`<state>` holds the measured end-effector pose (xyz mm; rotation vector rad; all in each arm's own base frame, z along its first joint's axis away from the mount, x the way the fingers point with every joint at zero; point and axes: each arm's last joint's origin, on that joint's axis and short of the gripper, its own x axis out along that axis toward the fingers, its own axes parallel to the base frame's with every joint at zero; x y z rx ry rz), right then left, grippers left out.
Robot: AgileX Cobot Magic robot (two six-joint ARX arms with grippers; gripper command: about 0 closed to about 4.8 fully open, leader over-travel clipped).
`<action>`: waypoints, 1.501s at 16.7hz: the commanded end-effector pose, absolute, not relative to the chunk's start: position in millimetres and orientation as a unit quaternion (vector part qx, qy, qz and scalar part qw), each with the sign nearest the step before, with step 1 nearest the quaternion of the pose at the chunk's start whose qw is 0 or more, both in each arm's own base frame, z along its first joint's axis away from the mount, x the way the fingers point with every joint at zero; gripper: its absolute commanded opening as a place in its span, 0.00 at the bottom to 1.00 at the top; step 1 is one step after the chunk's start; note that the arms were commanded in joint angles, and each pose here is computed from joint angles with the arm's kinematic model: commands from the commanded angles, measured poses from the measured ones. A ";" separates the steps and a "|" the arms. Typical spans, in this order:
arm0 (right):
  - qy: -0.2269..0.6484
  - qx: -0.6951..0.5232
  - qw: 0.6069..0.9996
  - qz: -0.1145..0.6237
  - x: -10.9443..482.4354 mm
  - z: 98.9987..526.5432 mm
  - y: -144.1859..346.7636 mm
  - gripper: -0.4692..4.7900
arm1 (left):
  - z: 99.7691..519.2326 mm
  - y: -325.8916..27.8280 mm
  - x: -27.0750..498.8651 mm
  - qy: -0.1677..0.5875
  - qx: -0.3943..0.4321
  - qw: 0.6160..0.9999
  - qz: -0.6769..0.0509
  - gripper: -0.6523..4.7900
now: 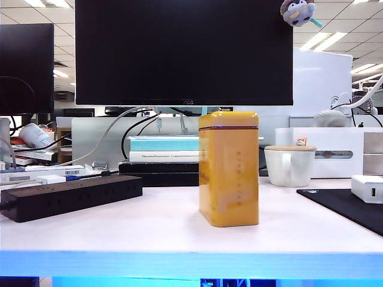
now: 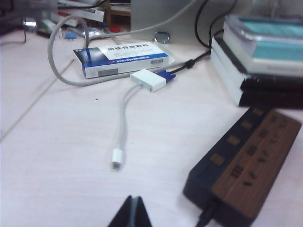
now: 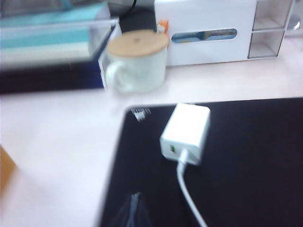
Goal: Plug the white charger into the left socket.
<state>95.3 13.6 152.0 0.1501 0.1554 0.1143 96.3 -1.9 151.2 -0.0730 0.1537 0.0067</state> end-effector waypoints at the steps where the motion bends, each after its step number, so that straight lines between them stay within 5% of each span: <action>1: 0.014 0.144 0.987 0.074 94.5 172.1 14.2 0.09 | 176.5 -2.0 94.2 0.004 -0.072 0.997 -0.003 0.11; 7: -0.043 0.158 0.986 0.031 68.0 248.8 7.2 0.09 | 228.1 -0.9 83.3 -0.090 -0.129 0.988 -0.001 0.11; 10: -0.020 0.188 0.982 -0.028 61.7 293.9 3.1 0.09 | 273.6 -1.4 86.4 -0.100 -0.106 0.989 -0.007 0.11; 15: 0.013 0.161 0.987 -0.016 95.9 355.5 9.2 0.09 | 359.6 -6.6 122.9 -0.105 -0.033 0.991 -0.072 0.11; 18: 0.125 0.119 0.984 -0.030 152.3 389.3 17.7 0.09 | 394.2 -16.9 170.0 -0.035 0.004 0.973 -0.227 0.11; 22: 0.312 0.058 0.948 -0.038 223.6 383.9 28.9 0.09 | 400.8 -20.5 185.7 -0.005 -0.002 0.958 -0.286 0.11; 23: 0.370 0.051 0.927 -0.036 241.5 369.1 32.1 0.13 | 403.2 -20.4 183.6 -0.013 0.000 0.958 -0.286 0.11; 25: 0.451 0.044 0.891 -0.015 265.1 338.3 37.4 0.42 | 406.4 -20.8 182.4 -0.017 -0.001 0.956 -0.293 0.11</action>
